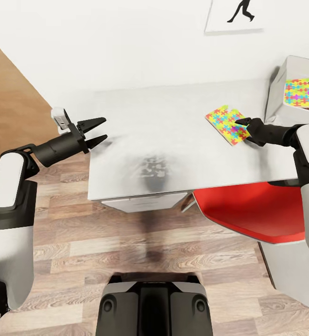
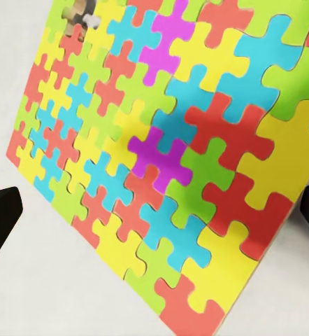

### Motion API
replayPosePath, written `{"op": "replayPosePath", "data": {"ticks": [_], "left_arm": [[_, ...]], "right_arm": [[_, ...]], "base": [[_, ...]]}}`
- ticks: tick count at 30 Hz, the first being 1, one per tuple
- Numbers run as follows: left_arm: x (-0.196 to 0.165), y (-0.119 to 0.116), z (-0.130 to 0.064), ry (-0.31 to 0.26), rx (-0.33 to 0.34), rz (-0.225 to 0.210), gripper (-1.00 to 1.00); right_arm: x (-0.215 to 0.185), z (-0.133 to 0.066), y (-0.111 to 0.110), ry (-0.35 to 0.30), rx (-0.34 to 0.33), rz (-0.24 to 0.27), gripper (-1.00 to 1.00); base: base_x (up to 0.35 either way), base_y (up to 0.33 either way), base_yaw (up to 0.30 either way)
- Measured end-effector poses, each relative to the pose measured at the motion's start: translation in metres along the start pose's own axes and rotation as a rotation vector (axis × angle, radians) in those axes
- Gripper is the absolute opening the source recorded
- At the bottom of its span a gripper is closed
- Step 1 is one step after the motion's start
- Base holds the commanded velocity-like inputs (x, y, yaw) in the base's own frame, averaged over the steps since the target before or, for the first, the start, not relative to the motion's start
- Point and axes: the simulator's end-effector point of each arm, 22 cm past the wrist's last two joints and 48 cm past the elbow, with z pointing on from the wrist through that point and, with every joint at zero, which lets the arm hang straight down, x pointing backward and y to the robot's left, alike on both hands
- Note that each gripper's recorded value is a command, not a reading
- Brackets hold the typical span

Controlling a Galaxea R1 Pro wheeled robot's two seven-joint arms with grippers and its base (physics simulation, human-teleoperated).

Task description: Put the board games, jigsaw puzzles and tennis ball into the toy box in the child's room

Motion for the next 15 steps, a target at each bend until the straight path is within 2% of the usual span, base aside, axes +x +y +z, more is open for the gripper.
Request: {"op": "replayPosePath", "data": {"ticks": [9, 15], "left_arm": [[0.0002, 0.0001, 0.0001, 0.001, -0.001, 0.001, 1.00], [0.0002, 0.0001, 0.0000, 0.001, -0.001, 0.001, 1.00]], "right_arm": [[-0.0010, -0.0005, 0.0012, -0.003, -0.002, -0.002, 1.00], [-0.0012, -0.0006, 0.0014, -0.004, -0.001, -0.003, 1.00]], "base": [[0.000, 0.000, 0.012], [0.000, 0.000, 0.133]]}}
